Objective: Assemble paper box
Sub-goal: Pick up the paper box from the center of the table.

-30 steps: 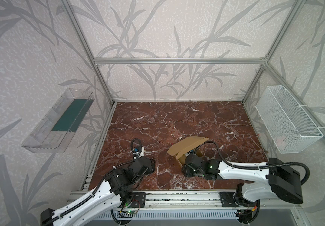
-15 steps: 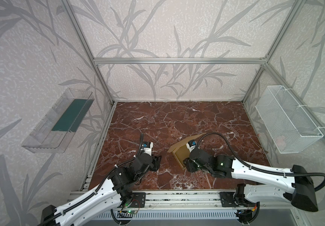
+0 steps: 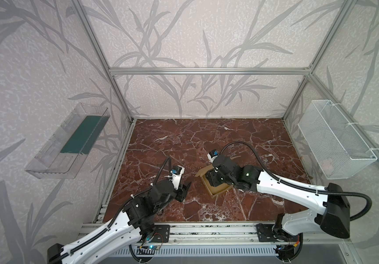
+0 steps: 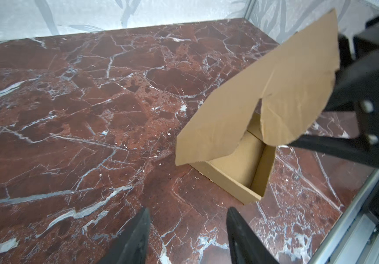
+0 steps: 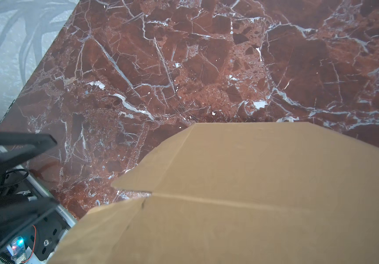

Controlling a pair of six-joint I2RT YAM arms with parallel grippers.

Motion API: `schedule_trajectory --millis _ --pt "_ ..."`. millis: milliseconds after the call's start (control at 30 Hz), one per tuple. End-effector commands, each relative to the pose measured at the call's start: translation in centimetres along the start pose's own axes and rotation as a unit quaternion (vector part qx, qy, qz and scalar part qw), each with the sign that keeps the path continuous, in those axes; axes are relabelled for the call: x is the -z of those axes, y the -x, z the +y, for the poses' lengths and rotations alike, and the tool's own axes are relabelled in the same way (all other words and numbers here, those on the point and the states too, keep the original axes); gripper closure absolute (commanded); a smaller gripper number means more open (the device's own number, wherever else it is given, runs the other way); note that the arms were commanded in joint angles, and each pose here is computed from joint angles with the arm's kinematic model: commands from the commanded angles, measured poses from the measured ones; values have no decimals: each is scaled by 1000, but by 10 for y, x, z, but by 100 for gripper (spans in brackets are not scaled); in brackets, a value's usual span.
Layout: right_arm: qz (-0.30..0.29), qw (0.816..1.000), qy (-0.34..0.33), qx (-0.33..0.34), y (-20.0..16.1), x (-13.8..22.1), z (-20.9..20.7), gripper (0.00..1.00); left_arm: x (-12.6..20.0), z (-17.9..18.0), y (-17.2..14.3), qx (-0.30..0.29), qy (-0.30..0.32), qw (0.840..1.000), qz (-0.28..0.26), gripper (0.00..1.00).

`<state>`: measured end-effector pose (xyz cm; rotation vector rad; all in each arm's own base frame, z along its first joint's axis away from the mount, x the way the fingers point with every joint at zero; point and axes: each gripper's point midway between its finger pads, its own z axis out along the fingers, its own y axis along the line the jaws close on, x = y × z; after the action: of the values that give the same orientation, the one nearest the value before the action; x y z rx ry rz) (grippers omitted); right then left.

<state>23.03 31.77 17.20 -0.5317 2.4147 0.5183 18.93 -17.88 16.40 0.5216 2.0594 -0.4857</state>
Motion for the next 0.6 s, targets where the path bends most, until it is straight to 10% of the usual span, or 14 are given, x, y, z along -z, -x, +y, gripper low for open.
schedule_trajectory --millis 0,567 --pt "-4 1000 7 14 15 2 3 44 3 -16 8 -82 -39 996 4 43" --pt "5 1000 25 13 49 -9 -6 43 -41 -26 29 -180 -56 978 -85 33"
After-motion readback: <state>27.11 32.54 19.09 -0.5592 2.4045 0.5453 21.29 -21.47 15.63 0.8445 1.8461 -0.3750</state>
